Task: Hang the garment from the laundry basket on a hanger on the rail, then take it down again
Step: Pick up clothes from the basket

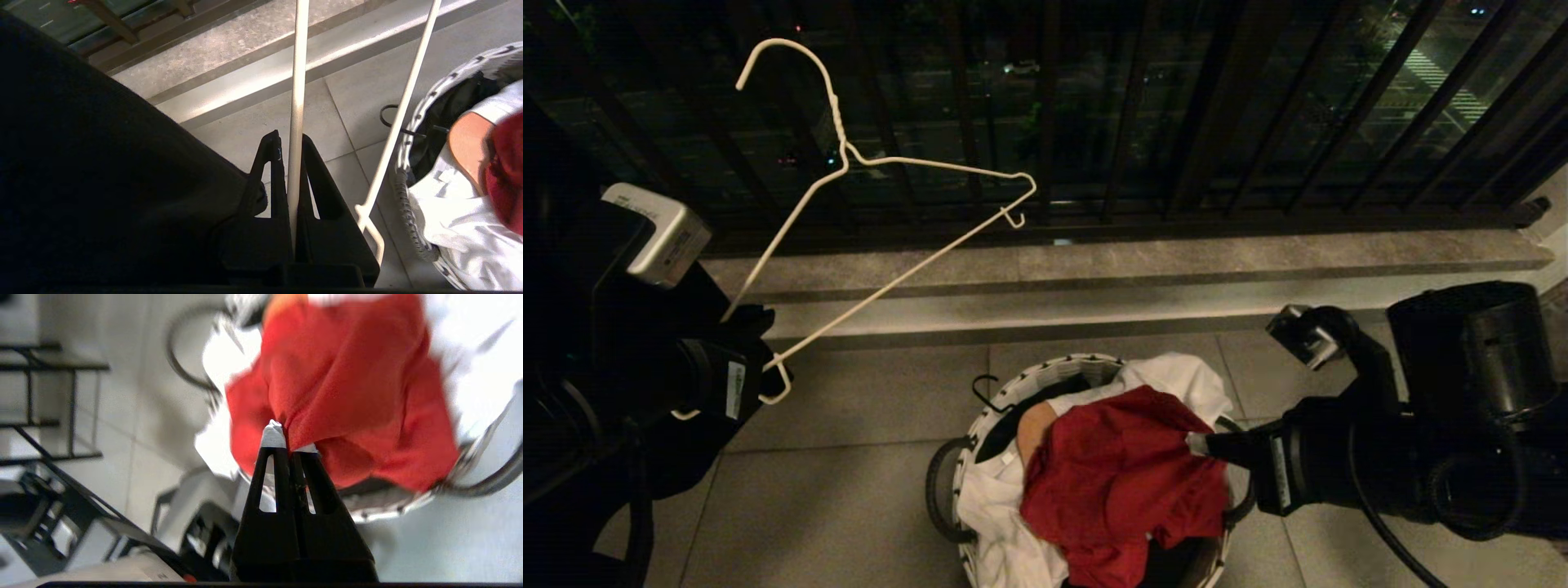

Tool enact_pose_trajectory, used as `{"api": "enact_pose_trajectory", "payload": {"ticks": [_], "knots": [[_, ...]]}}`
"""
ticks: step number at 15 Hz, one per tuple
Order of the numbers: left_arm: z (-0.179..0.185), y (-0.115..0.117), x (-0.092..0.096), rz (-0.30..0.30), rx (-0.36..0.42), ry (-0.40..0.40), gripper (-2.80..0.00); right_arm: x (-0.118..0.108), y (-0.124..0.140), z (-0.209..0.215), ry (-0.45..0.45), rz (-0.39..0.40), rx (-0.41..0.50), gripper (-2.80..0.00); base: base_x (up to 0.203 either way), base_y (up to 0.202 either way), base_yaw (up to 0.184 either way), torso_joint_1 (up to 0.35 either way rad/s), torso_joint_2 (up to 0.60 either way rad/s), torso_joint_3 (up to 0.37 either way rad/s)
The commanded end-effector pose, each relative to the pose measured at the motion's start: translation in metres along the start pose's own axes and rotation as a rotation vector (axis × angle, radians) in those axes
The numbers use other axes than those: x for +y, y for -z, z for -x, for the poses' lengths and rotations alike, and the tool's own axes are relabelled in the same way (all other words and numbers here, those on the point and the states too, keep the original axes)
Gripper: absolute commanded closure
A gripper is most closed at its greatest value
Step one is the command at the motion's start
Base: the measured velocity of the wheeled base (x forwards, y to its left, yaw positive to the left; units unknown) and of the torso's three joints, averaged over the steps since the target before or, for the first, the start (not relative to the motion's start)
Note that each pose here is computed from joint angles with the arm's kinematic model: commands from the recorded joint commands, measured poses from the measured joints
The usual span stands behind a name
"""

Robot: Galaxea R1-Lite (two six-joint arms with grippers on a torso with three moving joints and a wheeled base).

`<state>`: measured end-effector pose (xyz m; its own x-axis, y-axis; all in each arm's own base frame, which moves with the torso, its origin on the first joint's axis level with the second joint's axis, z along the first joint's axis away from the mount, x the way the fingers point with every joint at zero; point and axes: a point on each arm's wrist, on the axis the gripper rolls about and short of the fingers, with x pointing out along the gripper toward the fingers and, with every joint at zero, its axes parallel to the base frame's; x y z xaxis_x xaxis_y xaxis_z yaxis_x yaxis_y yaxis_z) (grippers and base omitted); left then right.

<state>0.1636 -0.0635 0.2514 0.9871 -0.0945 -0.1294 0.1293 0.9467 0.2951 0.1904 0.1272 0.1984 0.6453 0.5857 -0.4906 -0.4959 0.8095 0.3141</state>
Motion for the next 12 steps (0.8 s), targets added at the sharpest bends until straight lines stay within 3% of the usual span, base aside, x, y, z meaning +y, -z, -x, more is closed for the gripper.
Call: {"api": "enact_pose_trajectory", "payload": {"ticks": [1, 6, 12], "knots": [[0.001, -0.002, 0.001, 0.001, -0.009, -0.006, 0.00, 0.008, -0.016, 0.023, -0.022, 0.012, -0.103, 0.00, 0.000, 0.000, 0.000, 0.000, 0.00, 0.000], [0.006, -0.005, 0.004, -0.012, -0.021, -0.036, 0.00, 0.022, -0.050, 0.065, 0.007, 0.027, -0.326, 0.00, 0.000, 0.000, 0.000, 0.000, 0.00, 0.000], [0.008, -0.007, 0.005, -0.018, -0.034, -0.043, 0.00, 0.037, -0.089, 0.099, 0.027, 0.028, -0.526, 0.00, 0.000, 0.000, 0.000, 0.000, 0.00, 0.000]]}}
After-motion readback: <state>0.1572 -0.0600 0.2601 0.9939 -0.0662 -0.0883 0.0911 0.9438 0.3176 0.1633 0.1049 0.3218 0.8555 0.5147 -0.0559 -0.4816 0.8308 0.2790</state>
